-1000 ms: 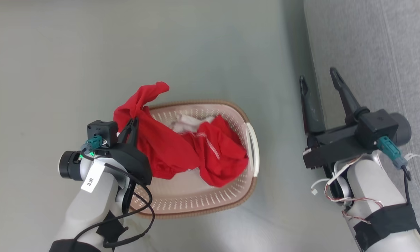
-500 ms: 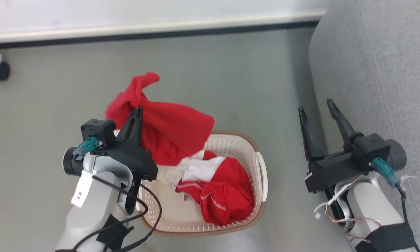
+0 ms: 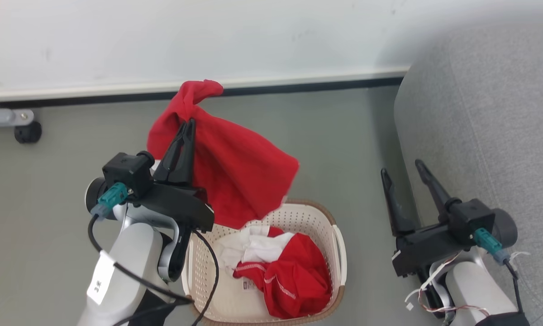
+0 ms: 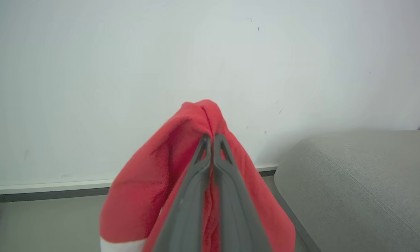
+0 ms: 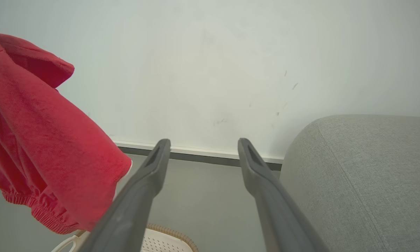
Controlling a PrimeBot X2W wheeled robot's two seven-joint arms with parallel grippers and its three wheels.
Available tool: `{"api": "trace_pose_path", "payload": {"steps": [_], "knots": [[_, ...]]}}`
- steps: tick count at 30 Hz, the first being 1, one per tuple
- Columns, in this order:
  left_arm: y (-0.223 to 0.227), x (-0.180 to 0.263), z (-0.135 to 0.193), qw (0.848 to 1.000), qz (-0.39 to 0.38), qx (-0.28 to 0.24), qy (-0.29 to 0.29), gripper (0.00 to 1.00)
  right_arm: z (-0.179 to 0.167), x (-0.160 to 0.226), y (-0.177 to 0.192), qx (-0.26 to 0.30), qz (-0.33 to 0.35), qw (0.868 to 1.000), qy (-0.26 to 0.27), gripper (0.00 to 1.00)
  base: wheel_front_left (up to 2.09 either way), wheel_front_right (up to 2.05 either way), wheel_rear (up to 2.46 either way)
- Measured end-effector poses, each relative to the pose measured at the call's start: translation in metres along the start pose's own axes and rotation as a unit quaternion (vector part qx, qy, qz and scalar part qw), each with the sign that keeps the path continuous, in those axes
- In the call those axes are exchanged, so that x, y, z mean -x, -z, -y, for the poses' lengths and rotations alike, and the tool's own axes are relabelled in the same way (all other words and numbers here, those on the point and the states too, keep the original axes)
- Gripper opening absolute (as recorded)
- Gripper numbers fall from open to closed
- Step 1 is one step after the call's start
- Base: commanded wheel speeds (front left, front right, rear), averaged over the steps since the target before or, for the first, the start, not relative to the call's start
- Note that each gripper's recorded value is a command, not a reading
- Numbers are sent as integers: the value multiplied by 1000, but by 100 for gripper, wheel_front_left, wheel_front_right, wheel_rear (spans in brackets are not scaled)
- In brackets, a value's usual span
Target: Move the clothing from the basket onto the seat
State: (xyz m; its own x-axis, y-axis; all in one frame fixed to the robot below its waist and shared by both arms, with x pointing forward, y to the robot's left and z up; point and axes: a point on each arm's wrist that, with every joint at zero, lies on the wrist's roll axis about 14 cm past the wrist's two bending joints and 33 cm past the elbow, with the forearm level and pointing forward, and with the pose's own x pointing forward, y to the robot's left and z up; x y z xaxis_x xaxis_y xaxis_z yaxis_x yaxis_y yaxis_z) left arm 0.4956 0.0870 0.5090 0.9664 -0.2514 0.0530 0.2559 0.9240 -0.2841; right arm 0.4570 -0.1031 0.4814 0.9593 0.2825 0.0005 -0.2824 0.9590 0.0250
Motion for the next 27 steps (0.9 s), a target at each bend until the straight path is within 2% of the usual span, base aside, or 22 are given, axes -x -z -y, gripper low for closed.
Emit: {"api": "trace_pose_path", "payload": {"steps": [8,27], "knots": [[-33,15,22,998,48,-6,26,0,-13,15,-7,-6,5,1000,-12,100,0,0,0],[-58,51,60,993,90,-14,71,0,-27,42,-23,-15,25,999,-18,100,0,0,0]]}}
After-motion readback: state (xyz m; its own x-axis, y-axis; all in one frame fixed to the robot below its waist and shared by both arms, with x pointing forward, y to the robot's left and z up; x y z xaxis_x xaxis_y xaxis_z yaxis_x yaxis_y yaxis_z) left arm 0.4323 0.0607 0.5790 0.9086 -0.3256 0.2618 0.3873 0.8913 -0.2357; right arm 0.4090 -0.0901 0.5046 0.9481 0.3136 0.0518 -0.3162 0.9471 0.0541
